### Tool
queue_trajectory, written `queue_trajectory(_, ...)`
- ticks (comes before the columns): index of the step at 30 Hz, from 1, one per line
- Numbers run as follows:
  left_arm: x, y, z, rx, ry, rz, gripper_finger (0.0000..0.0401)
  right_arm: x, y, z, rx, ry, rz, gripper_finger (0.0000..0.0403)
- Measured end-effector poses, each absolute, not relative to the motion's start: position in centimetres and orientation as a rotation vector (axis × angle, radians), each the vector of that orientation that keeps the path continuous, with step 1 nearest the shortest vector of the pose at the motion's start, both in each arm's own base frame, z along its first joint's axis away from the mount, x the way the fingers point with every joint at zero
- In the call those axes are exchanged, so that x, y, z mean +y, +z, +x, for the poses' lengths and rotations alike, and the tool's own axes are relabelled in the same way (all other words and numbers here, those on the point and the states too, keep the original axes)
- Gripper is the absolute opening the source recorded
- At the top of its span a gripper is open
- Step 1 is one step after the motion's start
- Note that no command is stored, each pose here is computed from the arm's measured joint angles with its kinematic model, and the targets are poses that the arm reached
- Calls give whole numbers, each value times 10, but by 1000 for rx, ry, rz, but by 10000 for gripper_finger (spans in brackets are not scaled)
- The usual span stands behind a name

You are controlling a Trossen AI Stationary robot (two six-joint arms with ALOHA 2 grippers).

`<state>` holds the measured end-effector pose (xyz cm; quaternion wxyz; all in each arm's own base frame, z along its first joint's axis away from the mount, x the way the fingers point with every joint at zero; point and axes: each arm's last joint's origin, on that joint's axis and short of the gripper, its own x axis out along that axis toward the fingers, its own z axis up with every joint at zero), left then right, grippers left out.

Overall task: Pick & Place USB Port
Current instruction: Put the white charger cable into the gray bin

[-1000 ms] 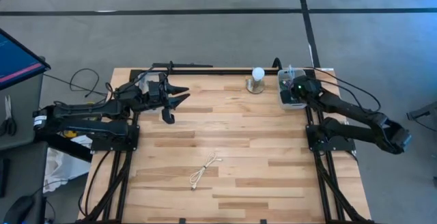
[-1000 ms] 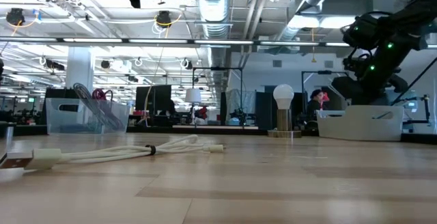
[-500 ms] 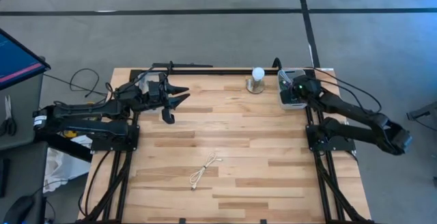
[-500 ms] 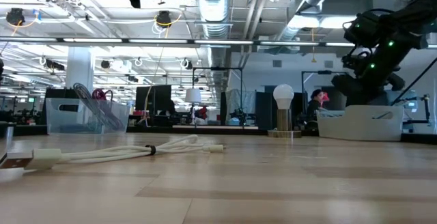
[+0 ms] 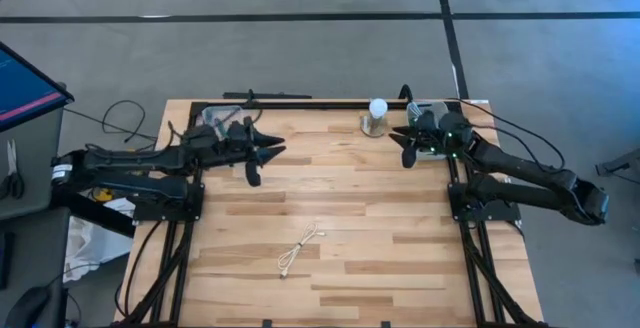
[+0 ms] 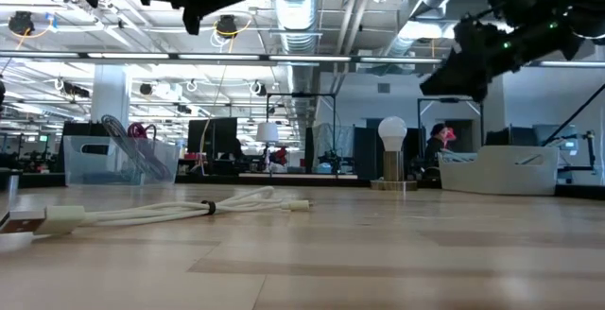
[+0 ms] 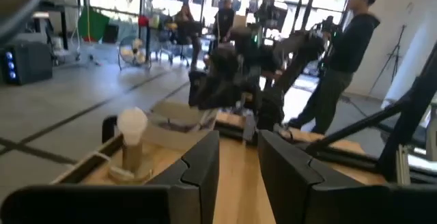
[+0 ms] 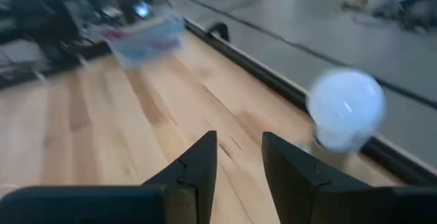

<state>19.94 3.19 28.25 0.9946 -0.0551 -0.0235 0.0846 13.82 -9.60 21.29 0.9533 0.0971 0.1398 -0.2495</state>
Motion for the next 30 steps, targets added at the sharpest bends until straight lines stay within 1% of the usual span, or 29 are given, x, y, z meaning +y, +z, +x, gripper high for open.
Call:
queue_trajectory(5,19,271,211,33,211,-97,102,-88,221,146,204,-440,150,108)
queue_trajectory(8,14,274,213,107,286,-57,102,-85,223,148,191,-418,139,108)
queue_trajectory(11,10,280,212,236,373,-41,102,-84,223,149,190,-411,138,108)
queue_trajectory(14,7,286,208,360,445,-90,102,-84,223,149,191,-411,139,108)
queue_trajectory(17,5,286,203,446,477,-194,102,-85,223,149,191,-426,138,108)
queue_trajectory(23,-5,275,215,517,430,-394,101,-86,223,148,189,-466,135,108)
queue_trajectory(30,-12,257,251,676,356,-499,101,-86,223,149,185,-465,134,108)
